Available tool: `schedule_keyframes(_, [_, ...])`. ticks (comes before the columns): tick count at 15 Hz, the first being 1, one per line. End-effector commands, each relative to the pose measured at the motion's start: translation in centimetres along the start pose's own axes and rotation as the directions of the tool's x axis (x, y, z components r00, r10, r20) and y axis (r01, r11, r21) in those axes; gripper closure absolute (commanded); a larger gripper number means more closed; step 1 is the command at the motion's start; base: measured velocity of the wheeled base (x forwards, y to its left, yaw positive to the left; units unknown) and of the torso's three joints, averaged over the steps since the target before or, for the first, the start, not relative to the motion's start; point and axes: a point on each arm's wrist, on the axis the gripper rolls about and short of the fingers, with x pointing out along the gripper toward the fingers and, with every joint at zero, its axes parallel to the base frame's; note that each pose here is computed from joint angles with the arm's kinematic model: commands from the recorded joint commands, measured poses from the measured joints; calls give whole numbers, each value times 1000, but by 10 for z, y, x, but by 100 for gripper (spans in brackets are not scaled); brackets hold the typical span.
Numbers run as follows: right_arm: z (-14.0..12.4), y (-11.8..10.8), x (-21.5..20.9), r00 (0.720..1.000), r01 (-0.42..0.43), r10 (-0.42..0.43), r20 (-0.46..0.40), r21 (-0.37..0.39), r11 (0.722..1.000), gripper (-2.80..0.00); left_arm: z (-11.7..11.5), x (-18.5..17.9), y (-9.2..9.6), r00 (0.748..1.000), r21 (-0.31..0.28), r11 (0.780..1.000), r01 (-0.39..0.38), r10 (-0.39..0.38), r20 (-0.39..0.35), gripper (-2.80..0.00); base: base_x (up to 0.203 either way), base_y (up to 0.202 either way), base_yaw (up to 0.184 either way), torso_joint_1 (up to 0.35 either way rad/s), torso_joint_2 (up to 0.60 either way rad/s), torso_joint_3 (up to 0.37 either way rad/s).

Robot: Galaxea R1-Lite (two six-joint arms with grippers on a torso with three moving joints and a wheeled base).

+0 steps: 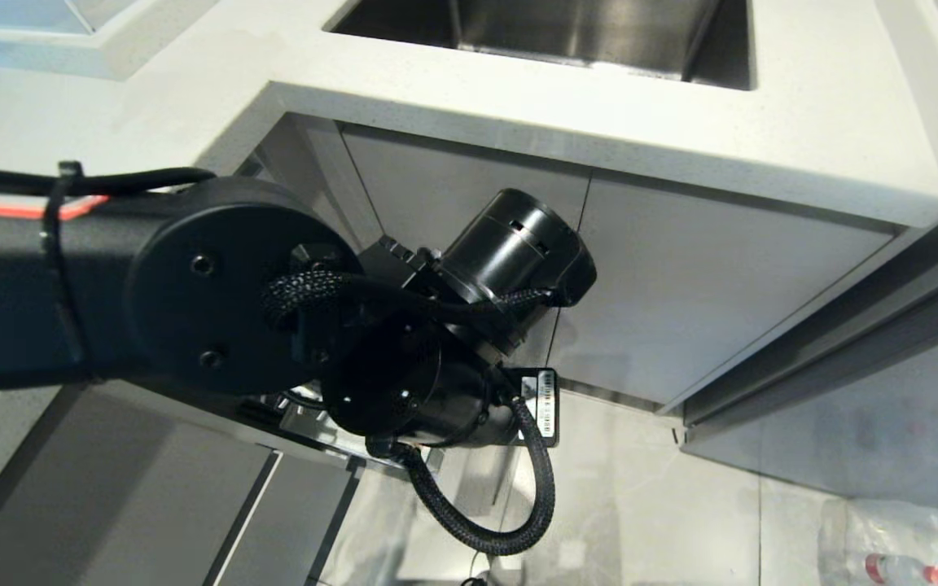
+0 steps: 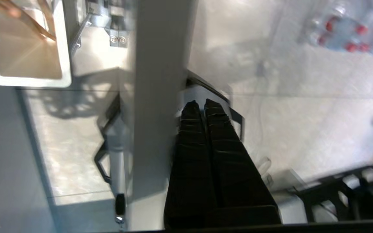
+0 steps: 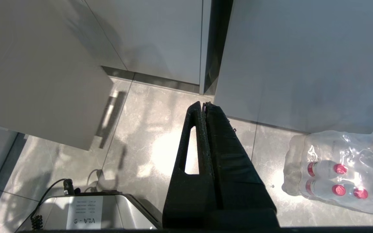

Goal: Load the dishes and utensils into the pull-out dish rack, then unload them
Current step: Close the cupboard

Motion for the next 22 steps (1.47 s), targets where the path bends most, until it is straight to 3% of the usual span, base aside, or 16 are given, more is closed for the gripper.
schedule_keyframes(1, [0,0,0,1000,-1,1,-2,0,1000,0,0,-1,1,999,-2,1000,-30,30,23,0,0,0,0,0,0,0])
schedule_keyframes(5, [0,0,0,1000,-1,1,-3,0,1000,0,4,0,6,982,-14,988,-151,152,110,0,0,0,0,0,0,0])
schedule_keyframes(8, [0,0,0,1000,0,0,-2,0,1000,0,10,0,16,954,-38,969,-245,248,167,0,0,0,0,0,0,0])
schedule_keyframes(9, [0,0,0,1000,-1,1,-3,0,1000,0,13,0,22,928,-45,950,-310,312,204,0,0,0,0,0,0,0])
schedule_keyframes(13, [0,0,0,1000,0,0,-3,0,1000,0,15,-2,37,886,-40,910,-413,412,213,0,0,0,0,0,0,0])
schedule_keyframes(16, [0,0,0,1000,-1,1,-2,0,1000,0,17,0,54,828,-40,849,-527,524,200,0,0,0,0,0,0,0])
schedule_keyframes(22, [0,0,0,1000,0,0,-3,0,1000,0,35,6,93,729,-100,751,-653,658,188,0,0,0,0,0,0,0])
